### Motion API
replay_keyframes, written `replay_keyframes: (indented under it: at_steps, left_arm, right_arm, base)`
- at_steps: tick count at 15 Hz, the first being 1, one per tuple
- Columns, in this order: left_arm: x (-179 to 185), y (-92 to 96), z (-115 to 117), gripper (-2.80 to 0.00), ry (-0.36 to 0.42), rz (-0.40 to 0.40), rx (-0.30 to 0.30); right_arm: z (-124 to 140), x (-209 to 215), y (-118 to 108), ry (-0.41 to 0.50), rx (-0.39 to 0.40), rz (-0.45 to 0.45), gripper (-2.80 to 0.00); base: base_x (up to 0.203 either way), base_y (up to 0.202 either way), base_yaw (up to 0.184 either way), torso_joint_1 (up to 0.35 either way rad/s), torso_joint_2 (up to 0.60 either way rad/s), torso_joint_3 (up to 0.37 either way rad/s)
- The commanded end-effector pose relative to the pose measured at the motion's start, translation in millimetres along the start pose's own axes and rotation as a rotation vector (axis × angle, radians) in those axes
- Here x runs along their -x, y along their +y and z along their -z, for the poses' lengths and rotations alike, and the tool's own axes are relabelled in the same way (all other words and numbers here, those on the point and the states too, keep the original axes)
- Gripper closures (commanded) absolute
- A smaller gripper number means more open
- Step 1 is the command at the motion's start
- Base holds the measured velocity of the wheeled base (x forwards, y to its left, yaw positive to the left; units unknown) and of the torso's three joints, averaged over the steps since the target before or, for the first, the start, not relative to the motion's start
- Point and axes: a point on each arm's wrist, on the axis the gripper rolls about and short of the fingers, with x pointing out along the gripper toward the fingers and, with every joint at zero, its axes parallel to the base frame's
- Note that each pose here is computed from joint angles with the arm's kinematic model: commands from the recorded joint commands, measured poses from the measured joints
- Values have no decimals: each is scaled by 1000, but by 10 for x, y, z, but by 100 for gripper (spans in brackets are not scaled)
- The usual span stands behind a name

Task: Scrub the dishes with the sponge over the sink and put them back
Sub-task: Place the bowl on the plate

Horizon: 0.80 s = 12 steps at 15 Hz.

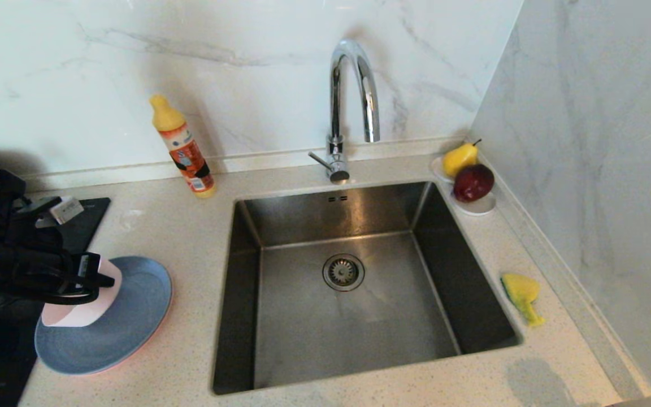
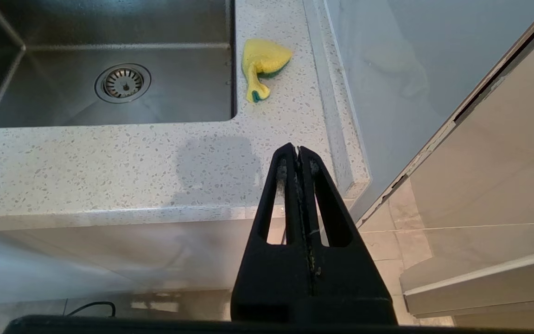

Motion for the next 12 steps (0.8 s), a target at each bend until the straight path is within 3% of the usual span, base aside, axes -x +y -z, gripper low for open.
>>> replay_keyframes:
  at_steps: [1, 2, 3, 8, 12]
  left_arm:
    - [-61, 17, 11, 0, 16, -4, 5]
    - [-67, 19, 12, 0, 19, -12, 4]
    - [-69, 17, 17, -280, 22, -11, 4]
    - [7, 2, -14, -280, -9, -9, 58]
    - [412, 1, -309, -280, -184, -38, 162]
  right_arm:
    - [0, 1, 0, -2, 0, 0, 0]
    - [0, 1, 0, -2, 0, 0, 0]
    - [0, 1, 0, -2, 0, 0, 0]
    - [0, 1, 0, -2, 0, 0, 0]
    - [0, 1, 0, -2, 0, 0, 0]
  base:
    - [0, 0, 0, 0, 0, 0]
    - [0, 0, 0, 0, 0, 0]
    - [0, 0, 0, 0, 0, 0]
    - [0, 0, 0, 0, 0, 0]
    - [0, 0, 0, 0, 0, 0]
